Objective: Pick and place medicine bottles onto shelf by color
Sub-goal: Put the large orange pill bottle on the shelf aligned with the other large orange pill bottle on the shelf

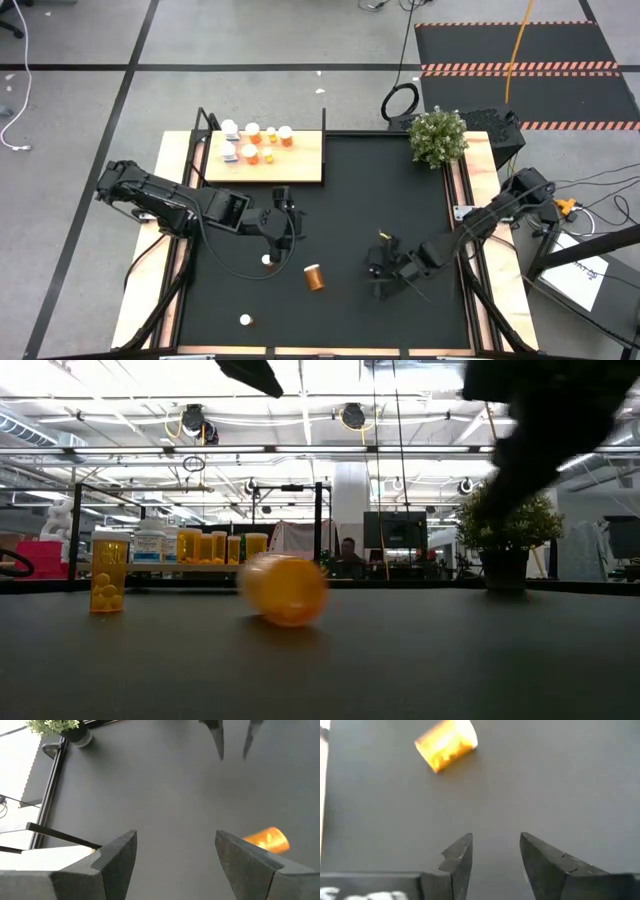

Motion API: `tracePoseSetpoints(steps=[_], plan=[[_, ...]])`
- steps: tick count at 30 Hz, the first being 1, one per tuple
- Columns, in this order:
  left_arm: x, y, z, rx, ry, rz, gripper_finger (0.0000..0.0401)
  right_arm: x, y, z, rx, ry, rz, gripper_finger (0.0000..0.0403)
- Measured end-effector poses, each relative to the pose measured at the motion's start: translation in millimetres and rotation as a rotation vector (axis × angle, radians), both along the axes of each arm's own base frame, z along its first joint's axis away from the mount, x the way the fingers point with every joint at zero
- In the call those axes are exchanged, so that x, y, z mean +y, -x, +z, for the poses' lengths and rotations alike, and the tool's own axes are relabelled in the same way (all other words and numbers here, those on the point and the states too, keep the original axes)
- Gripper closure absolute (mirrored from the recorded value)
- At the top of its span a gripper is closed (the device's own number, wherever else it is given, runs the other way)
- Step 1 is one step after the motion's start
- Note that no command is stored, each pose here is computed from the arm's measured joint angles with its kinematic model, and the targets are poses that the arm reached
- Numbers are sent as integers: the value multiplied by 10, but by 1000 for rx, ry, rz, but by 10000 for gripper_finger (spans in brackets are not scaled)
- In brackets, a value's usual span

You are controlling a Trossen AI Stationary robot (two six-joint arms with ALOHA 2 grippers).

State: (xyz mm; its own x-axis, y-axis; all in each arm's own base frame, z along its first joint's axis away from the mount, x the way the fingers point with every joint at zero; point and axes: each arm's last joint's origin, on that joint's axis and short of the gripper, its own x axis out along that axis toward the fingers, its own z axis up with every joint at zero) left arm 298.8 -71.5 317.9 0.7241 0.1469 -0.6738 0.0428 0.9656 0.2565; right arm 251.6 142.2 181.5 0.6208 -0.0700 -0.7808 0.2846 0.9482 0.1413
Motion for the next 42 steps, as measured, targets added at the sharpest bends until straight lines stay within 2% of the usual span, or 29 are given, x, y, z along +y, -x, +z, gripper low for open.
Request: tracePoseSetpoints(steps=[6, 9, 11, 14, 19, 22, 27, 33, 42], plan=[[8, 60, -53, 74, 14, 28, 130, -29, -405, -58, -214, -45, 83, 212], [-72, 124, -144, 145, 116, 16, 130, -30, -525, -156, -254, -60, 114, 198], [-240, 199, -268, 203, 171, -66, 130, -38, -544, -201, -245, -51, 113, 193], [-544, 368, -435, 271, 165, -172, 130, -49, -534, -242, -214, -35, 114, 191], [-1005, 548, -586, 308, 169, -235, 130, -45, -531, -241, -214, -36, 115, 191], [-1279, 561, -727, 324, 161, -288, 130, -47, -527, -246, -206, -36, 115, 191], [-1601, 454, -1117, 462, 153, -345, 130, -37, -516, -255, -190, -46, 137, 191], [-1717, 271, -1241, 509, 125, -356, 130, -39, -510, -262, -180, -32, 149, 190], [-1621, 214, -1002, 417, 130, -329, 130, -3, -475, -279, -157, -17, 169, 190]])
